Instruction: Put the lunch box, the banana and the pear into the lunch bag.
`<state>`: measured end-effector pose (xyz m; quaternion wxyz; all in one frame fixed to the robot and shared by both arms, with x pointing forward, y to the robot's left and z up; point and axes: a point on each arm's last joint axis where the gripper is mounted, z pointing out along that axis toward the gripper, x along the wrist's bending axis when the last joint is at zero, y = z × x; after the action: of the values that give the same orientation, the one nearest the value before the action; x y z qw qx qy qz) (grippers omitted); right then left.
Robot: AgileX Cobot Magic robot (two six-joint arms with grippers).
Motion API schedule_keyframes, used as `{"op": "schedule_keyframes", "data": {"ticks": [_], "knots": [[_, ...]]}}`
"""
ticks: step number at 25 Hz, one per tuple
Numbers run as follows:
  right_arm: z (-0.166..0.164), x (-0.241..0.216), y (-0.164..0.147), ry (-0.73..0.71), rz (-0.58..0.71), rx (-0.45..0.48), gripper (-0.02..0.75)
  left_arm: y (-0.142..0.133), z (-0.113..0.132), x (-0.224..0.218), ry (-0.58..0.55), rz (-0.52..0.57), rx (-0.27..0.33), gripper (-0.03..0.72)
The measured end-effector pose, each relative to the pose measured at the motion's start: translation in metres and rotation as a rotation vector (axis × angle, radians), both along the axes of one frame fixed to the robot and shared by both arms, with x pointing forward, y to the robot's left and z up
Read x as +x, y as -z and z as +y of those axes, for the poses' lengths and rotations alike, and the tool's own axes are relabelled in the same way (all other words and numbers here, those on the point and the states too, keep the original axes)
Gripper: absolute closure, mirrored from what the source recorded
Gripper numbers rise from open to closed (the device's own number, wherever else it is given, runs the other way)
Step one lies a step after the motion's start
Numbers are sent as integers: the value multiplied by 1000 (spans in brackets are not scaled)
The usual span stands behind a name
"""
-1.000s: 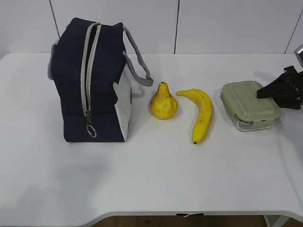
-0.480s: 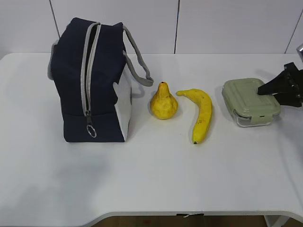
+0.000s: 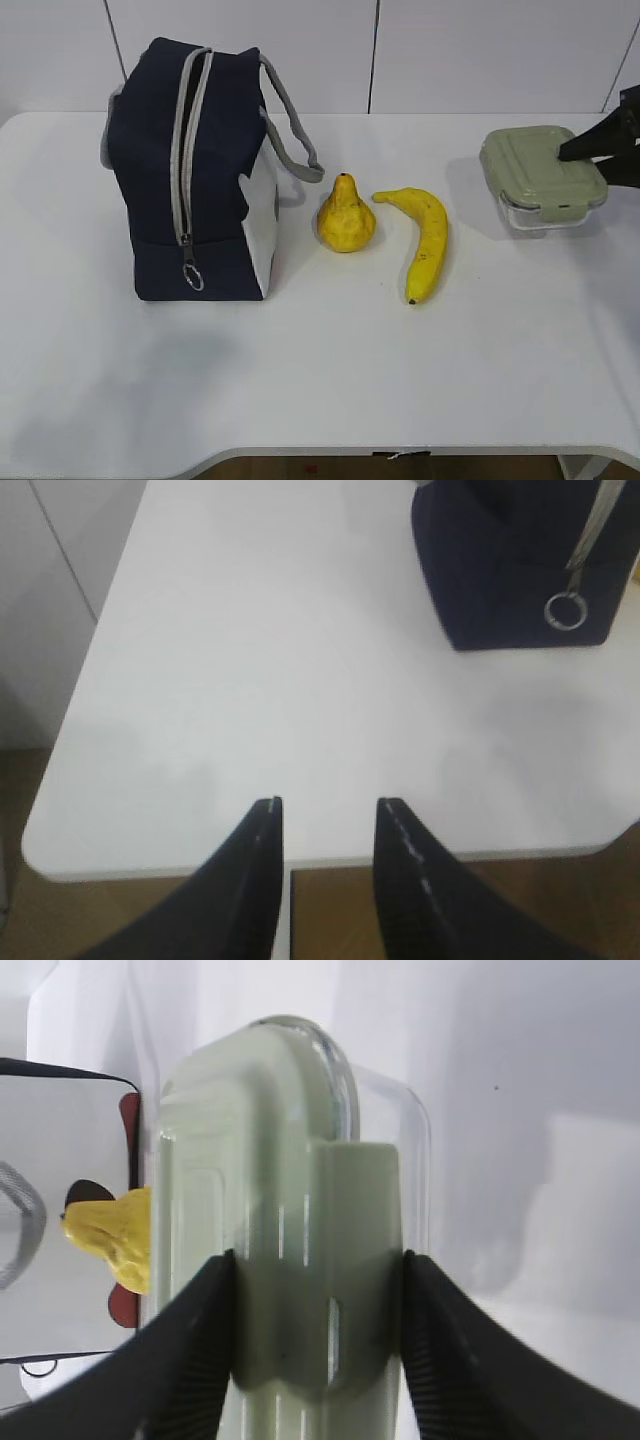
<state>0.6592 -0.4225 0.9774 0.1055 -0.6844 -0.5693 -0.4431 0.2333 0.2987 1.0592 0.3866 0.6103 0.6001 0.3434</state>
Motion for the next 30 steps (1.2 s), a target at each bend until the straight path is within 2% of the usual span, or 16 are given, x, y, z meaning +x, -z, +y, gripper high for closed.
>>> {"op": "schedule_keyframes", "data": {"ticks": [3, 6, 14, 17, 22, 30], "knots": [[1, -2, -12, 13, -12, -2, 353, -12, -6, 12, 35, -66, -73, 447], [3, -5, -27, 23, -25, -2, 353, -21, -11, 37, 51, -87, -150, 443], [11, -15, -62, 24, -76, -14, 353, -42, -19, 123, 27, 15, -298, 429], [17, -15, -67, 16, -79, -12, 353, -58, -24, 157, 57, 45, -326, 421], [27, -14, -70, -6, -81, -10, 353, -79, -33, 224, 116, 100, -385, 367], [28, -14, -69, -6, -75, -6, 353, -75, -46, 312, 174, 219, -464, 306]]}}
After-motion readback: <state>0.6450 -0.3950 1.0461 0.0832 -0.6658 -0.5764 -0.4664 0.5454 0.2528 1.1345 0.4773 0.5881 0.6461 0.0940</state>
